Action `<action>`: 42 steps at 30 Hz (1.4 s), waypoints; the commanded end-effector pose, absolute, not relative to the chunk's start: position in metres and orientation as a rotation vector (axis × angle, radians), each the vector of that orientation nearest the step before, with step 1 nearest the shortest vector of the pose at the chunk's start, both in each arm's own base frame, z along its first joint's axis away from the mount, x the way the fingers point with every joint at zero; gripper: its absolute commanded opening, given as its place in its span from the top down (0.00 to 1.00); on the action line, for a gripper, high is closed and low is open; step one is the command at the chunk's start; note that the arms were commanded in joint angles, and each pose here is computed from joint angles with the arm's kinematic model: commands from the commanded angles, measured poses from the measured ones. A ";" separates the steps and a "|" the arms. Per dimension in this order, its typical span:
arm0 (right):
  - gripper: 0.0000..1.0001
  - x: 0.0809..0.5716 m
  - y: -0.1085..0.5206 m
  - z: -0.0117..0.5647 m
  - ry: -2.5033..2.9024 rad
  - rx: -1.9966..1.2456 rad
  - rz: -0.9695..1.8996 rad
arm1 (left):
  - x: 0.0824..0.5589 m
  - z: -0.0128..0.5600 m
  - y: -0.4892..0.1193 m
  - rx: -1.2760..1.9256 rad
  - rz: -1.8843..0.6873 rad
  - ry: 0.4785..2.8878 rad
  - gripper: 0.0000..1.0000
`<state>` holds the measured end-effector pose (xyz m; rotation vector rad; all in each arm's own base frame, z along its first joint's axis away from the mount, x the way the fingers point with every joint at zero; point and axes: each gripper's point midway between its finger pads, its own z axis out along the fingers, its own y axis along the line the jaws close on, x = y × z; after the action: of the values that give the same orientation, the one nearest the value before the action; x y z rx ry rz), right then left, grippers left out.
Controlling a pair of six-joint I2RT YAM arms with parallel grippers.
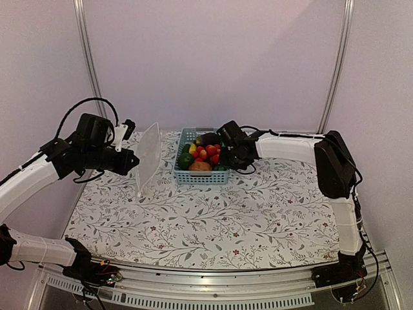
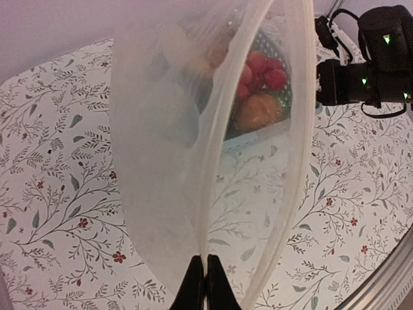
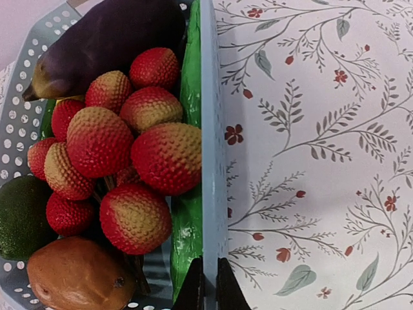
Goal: Place the food in the zip-top bag and seal the zipper
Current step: Adjust the bin at the center of the board.
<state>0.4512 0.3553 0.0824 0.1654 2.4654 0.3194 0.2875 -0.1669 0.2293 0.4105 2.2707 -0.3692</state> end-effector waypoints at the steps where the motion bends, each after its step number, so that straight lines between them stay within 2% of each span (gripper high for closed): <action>1: 1.00 0.434 0.305 0.099 2.494 0.126 0.113 | 0.289 0.231 -0.160 0.396 -0.353 2.254 1.00; 6: 1.00 0.415 0.271 0.113 2.496 0.083 0.021 | 0.288 0.232 -0.160 0.393 -0.355 2.252 1.00; 15: 1.00 0.379 0.215 0.098 2.578 -0.070 -0.049 | 0.288 0.228 -0.163 0.397 -0.370 2.266 1.00; 21: 1.00 0.371 0.192 0.096 2.601 -0.152 0.005 | 0.288 0.224 -0.166 0.399 -0.390 2.282 1.00; 30: 0.99 0.368 0.153 0.085 2.627 -0.231 -0.103 | 0.289 0.220 -0.167 0.397 -0.392 2.295 1.00; 37: 0.71 0.365 0.142 0.095 2.621 -0.187 -0.113 | 0.289 0.219 -0.168 0.397 -0.397 2.298 1.00; 42: 0.61 0.359 0.142 0.117 2.596 -0.165 -0.079 | 0.289 0.219 -0.168 0.400 -0.395 2.297 1.00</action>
<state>0.3671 0.1477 0.0928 -0.1819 2.6216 -0.0895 0.2871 -0.1702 0.2265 0.4147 2.2791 -0.3937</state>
